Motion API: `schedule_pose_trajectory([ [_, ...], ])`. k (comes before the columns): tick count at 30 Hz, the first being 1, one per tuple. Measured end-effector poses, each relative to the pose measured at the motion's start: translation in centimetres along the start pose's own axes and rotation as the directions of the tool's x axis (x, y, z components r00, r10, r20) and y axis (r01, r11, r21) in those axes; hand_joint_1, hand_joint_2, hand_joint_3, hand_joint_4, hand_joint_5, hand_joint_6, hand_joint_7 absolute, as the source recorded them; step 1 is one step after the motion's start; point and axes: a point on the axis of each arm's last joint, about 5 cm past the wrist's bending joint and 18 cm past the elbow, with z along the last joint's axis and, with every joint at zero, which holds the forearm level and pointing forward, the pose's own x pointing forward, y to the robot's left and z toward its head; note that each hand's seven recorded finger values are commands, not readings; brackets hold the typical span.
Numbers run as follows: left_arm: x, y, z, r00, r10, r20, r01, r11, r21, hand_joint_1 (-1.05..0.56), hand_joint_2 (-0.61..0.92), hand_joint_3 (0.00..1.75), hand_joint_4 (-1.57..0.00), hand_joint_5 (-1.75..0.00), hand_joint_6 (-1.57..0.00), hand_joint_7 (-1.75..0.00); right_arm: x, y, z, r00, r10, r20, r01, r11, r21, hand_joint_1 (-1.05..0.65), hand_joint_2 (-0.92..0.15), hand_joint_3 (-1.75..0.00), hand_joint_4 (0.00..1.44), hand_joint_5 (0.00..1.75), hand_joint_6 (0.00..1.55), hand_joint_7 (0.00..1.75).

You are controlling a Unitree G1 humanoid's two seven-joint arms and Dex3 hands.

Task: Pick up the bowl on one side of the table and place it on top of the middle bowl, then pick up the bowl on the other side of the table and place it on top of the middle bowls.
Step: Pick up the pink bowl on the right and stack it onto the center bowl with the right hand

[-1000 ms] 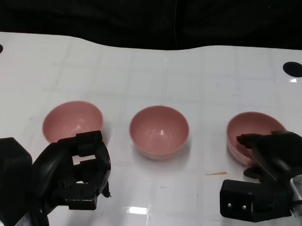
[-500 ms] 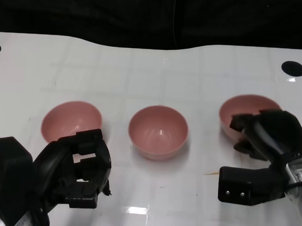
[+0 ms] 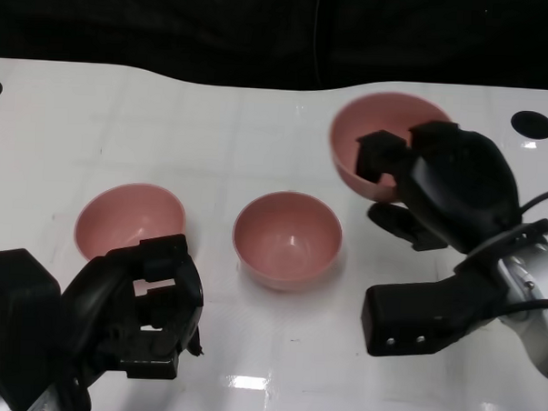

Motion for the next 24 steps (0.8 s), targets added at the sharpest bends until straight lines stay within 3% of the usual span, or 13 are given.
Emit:
schedule_pose_trajectory([
  [5, 0.0, 0.0, 0.0, 1.0, -0.001, -0.006, 0.001, 1.0, -0.004, -0.15, 0.38, 1.36, -0.85, -1.67, -0.84, -1.52, 0.6, 0.1, 1.9, 0.998, 0.013, 0.057, -0.017, 0.998, 0.068, -0.29, -0.51, -0.95, 0.92, 1.75, 0.76, 1.6],
  [9, -0.1, 0.0, 0.0, 1.0, 0.002, -0.009, -0.002, 1.0, 0.0, -0.17, 0.36, 1.37, -0.84, -1.68, -0.84, -1.51, 0.9, 0.7, 2.9, 0.996, 0.023, 0.089, -0.031, 0.996, 0.081, -0.26, -0.36, -1.12, 0.94, 1.75, 0.75, 1.69],
  [12, -0.1, 0.0, 0.1, 1.0, -0.002, -0.003, 0.002, 1.0, 0.003, -0.17, 0.35, 1.39, -0.84, -1.68, -0.85, -1.51, 1.0, 1.6, 3.9, 0.993, 0.041, 0.109, -0.053, 0.994, 0.1, -0.25, -0.33, -1.14, 0.94, 1.75, 0.72, 1.74],
  [20, -0.1, 0.0, 0.1, 1.0, -0.001, -0.003, 0.001, 1.0, 0.005, -0.17, 0.35, 1.4, -0.84, -1.68, -0.85, -1.5, 1.1, 1.7, 4.0, 0.993, 0.041, 0.113, -0.052, 0.993, 0.102, -0.25, -0.33, -1.14, 0.94, 1.75, 0.72, 1.75],
  [21, -0.1, -0.1, 0.1, 1.0, 0.004, -0.006, -0.003, 1.0, 0.005, -0.17, 0.35, 1.39, -0.84, -1.68, -0.85, -1.5, 1.2, 1.9, 4.0, 0.993, 0.045, 0.112, -0.057, 0.993, 0.104, -0.25, -0.43, -0.96, 0.93, 1.75, 0.77, 1.49],
  [22, -0.1, -0.2, 0.2, 1.0, 0.006, -0.008, -0.006, 1.0, 0.004, -0.17, 0.36, 1.37, -0.84, -1.68, -0.85, -1.5, 1.3, 2.3, 4.0, 0.992, 0.062, 0.108, -0.073, 0.992, 0.106, -0.25, -0.54, -0.79, 0.92, 1.75, 0.81, 1.37],
  [23, -0.1, -0.3, 0.2, 1.0, 0.005, -0.008, -0.005, 1.0, 0.002, -0.17, 0.36, 1.37, -0.84, -1.68, -0.85, -1.5, 1.3, 2.9, 4.0, 0.991, 0.09, 0.098, -0.101, 0.989, 0.11, -0.24, -0.59, -0.75, 0.91, 1.75, 0.74, 1.53],
  [24, -0.1, -0.5, 0.3, 1.0, 0.002, -0.008, -0.002, 1.0, 0.0, -0.16, 0.38, 1.35, -0.84, -1.67, -0.85, -1.5, 1.2, 3.6, 4.0, 0.988, 0.123, 0.094, -0.134, 0.984, 0.114, -0.24, -0.62, -0.74, 0.9, 1.75, 0.72, 1.58],
])
